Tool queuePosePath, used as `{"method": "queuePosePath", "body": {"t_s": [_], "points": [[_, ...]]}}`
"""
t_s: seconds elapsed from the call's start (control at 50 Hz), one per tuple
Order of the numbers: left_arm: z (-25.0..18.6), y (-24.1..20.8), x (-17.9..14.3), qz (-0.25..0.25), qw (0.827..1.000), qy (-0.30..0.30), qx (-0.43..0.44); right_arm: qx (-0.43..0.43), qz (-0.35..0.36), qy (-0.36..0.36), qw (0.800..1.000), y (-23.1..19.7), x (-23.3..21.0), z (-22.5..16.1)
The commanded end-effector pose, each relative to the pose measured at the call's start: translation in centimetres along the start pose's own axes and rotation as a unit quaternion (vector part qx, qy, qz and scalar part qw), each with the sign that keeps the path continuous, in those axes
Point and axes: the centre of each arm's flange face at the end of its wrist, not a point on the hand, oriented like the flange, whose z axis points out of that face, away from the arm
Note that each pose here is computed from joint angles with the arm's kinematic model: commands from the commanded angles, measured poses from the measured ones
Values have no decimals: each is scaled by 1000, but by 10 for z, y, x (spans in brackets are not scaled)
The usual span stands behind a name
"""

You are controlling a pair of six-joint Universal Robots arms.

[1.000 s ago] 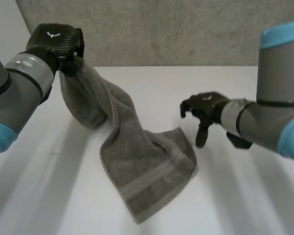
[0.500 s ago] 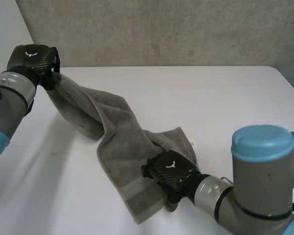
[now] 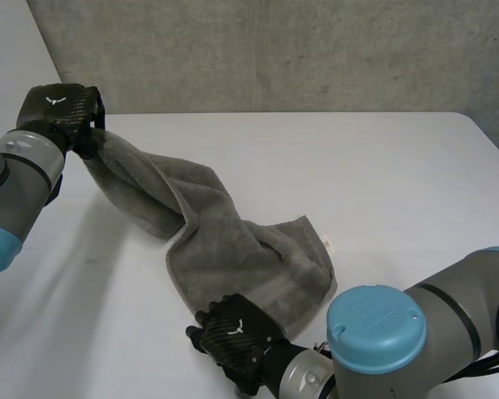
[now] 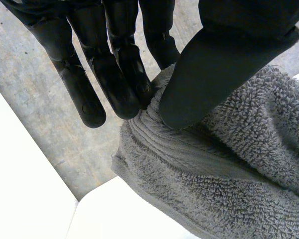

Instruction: Fold the towel.

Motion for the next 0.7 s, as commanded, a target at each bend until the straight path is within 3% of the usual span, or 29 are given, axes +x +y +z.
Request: {"method": "queuePosePath", "body": {"t_s": [0.02, 0.7], "points": [[0, 1, 0, 0, 1000, 0, 0, 0, -8, 29, 1000, 6, 6, 7], [0, 7, 1, 1, 1000, 1, -3, 19, -16, 67, 997, -1, 22, 16]]}}
